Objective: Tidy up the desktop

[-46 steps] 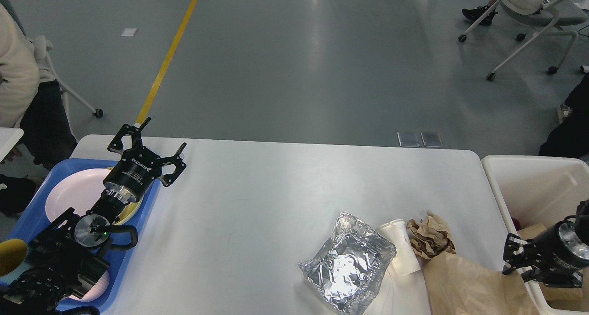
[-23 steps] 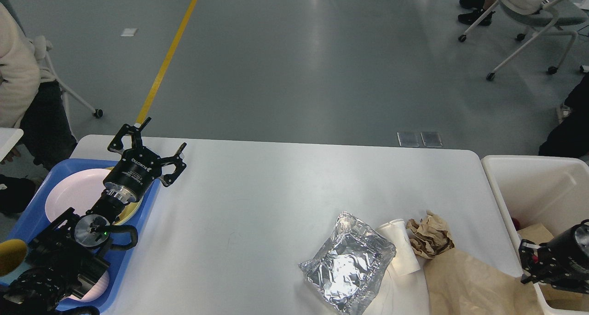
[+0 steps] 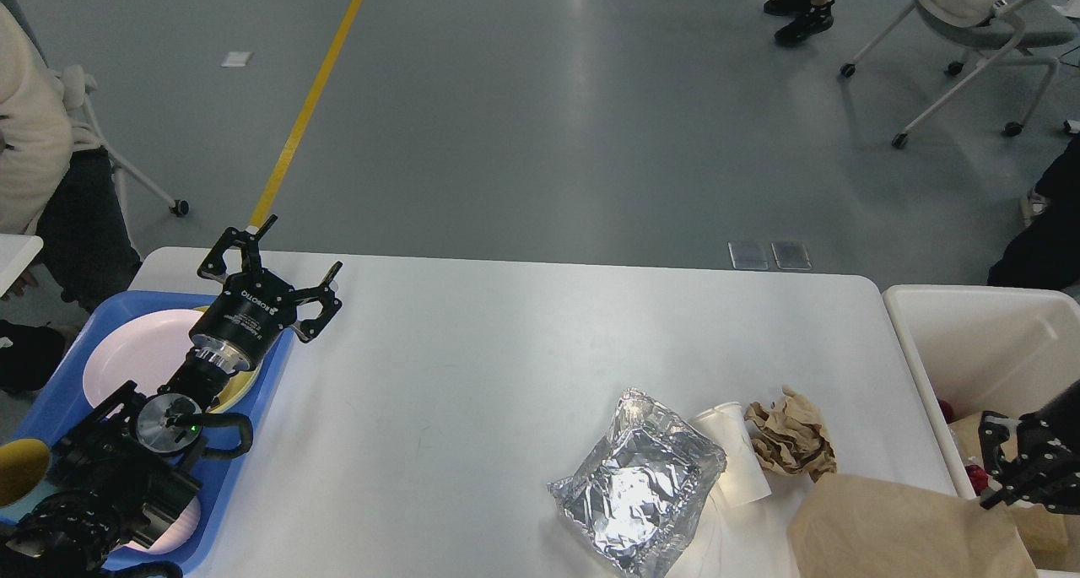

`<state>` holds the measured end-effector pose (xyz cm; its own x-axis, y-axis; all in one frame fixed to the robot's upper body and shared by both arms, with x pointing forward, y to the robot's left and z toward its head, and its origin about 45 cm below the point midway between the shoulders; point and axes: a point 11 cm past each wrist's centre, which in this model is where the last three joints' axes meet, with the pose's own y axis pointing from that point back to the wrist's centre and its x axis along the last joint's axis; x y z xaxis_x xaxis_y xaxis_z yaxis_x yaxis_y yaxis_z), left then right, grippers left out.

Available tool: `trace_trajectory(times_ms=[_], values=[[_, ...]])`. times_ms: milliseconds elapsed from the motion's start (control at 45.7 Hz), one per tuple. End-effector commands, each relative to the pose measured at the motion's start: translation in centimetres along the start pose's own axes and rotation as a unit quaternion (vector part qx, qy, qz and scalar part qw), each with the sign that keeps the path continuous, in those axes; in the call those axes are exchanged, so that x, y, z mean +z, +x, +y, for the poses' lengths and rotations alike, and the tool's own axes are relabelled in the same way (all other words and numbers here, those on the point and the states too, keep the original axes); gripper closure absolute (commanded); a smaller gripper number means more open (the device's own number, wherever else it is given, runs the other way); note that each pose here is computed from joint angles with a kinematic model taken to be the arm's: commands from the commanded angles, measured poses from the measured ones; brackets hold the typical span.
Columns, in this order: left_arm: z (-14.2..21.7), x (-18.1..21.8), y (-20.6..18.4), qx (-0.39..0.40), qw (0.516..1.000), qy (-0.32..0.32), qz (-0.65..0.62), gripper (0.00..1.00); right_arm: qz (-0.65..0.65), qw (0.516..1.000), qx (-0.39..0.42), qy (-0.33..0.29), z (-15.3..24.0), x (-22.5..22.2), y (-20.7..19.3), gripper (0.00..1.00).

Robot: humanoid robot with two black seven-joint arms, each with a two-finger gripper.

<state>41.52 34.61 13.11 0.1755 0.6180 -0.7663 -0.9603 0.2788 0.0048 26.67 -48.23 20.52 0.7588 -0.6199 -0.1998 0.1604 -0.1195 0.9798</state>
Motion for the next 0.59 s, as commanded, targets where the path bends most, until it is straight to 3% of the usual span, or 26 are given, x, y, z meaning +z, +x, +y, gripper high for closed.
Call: trace_trajectory(times_ms=[0,350,569], values=[[0.0,0.0,0.0,0.0,1.0,0.0,0.0,0.03,0.008,0.999,0.036,-0.002,3.1,-0.2,1.1,1.0],[0.0,0.0,0.0,0.0,1.0,0.0,0.0,0.03,0.049,0.992,0.114,-0.017,11.3,-1.6,3.0,1.0],[0.0,0.0,0.0,0.0,1.0,0.0,0.0,0.03,0.071,0.972,0.223,-0.008,18.3,-3.4,5.8,1.0]])
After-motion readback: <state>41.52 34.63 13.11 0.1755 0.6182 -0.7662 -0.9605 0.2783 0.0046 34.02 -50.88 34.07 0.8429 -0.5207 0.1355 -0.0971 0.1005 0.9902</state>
